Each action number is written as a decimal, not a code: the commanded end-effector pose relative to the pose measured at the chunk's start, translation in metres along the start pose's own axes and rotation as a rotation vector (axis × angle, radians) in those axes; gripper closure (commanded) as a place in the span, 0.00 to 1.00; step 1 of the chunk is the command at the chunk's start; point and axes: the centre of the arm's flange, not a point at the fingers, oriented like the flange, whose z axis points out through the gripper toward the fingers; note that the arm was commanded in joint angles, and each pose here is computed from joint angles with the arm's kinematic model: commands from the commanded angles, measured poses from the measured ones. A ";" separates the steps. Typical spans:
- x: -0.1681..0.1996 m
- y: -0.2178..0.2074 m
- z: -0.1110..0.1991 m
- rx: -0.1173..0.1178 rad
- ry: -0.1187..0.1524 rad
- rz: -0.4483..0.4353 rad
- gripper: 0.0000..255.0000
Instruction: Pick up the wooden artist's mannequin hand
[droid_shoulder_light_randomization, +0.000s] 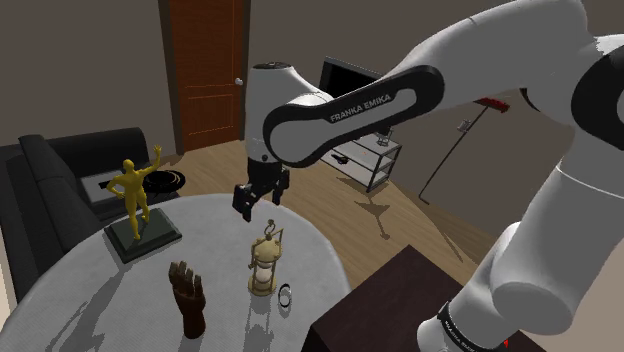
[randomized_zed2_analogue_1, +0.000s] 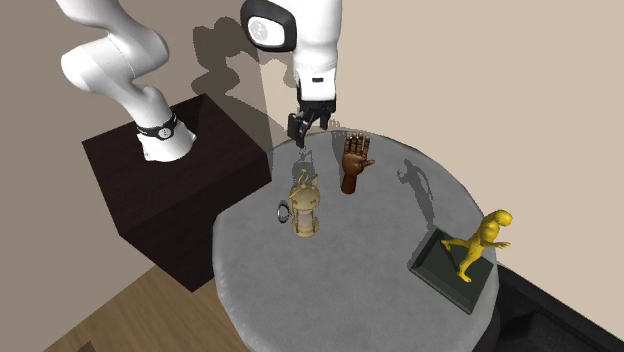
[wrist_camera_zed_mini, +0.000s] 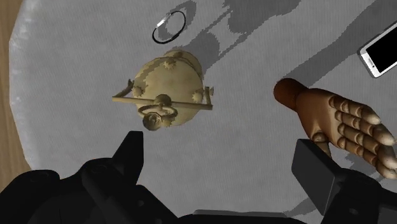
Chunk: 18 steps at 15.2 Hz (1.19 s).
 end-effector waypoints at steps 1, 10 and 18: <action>0.015 -0.019 0.018 0.010 -0.002 -0.007 0.00; 0.073 -0.098 0.081 0.047 -0.012 -0.041 0.00; 0.117 -0.163 0.129 0.077 -0.020 -0.068 0.00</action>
